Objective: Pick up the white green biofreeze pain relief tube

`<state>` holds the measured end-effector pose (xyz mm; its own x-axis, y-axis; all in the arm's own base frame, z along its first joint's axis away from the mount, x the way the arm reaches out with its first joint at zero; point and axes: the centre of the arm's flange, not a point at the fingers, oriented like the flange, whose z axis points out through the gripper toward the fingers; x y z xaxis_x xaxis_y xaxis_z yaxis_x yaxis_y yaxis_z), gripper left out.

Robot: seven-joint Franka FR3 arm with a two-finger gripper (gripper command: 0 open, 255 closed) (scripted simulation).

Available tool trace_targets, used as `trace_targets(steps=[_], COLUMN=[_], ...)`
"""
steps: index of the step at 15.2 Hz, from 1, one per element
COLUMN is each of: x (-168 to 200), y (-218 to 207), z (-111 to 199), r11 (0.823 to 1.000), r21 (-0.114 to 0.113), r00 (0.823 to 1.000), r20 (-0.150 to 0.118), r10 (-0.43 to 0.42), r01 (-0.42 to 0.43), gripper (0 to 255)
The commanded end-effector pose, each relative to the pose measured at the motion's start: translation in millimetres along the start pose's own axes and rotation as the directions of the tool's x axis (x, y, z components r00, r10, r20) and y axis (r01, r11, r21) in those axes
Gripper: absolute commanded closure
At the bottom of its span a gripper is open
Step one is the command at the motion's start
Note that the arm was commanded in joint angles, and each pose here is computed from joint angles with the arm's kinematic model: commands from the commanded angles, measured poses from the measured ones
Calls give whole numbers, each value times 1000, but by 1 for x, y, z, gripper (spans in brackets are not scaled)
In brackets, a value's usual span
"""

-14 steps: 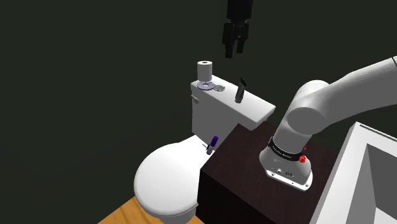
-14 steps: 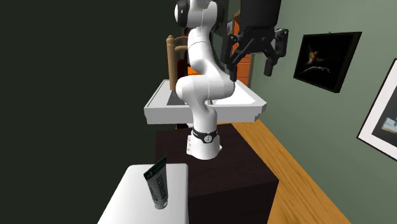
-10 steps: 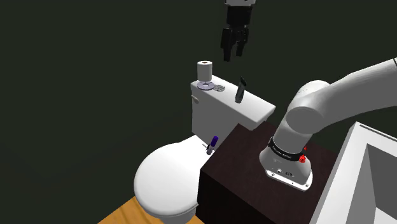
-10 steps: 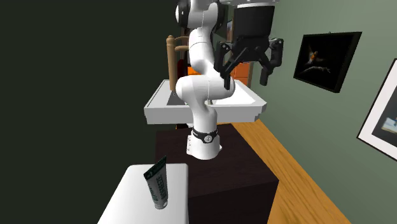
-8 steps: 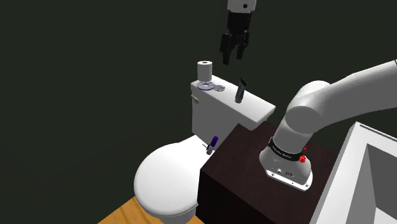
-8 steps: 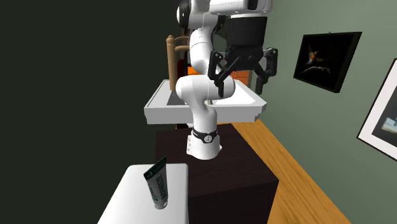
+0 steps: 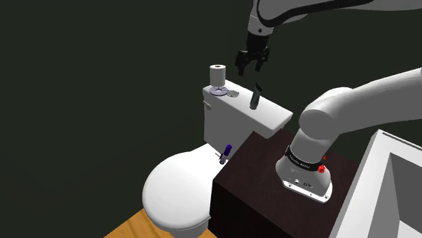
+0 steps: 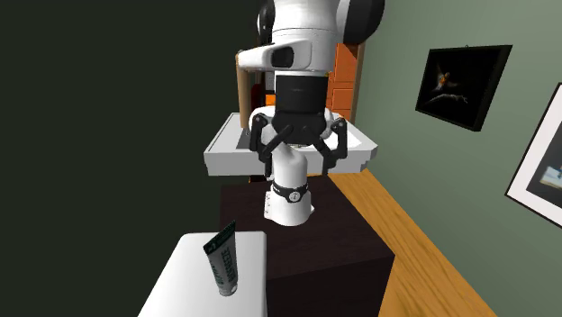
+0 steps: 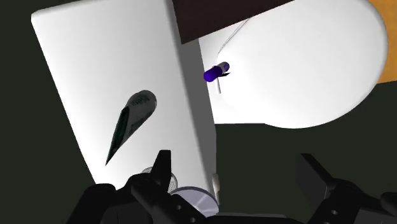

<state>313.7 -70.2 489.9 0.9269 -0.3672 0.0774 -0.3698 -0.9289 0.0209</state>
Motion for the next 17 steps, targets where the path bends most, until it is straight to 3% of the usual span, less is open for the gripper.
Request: trace_targets(steps=[1,6,9,12,17], x=[5,13,16,17,16], y=[15,57,83,110,110], z=[17,56,78,100,121], r11=[997,969,938,896,896], r21=[-14,-39,-45,-46,-46], r00=[997,963,925,874,874], r20=[-39,-133,-190,-247,-247], r10=[70,236,330,418,419], r01=[-71,-243,-344,-441,-443], gripper=[0,0,0,0,0])
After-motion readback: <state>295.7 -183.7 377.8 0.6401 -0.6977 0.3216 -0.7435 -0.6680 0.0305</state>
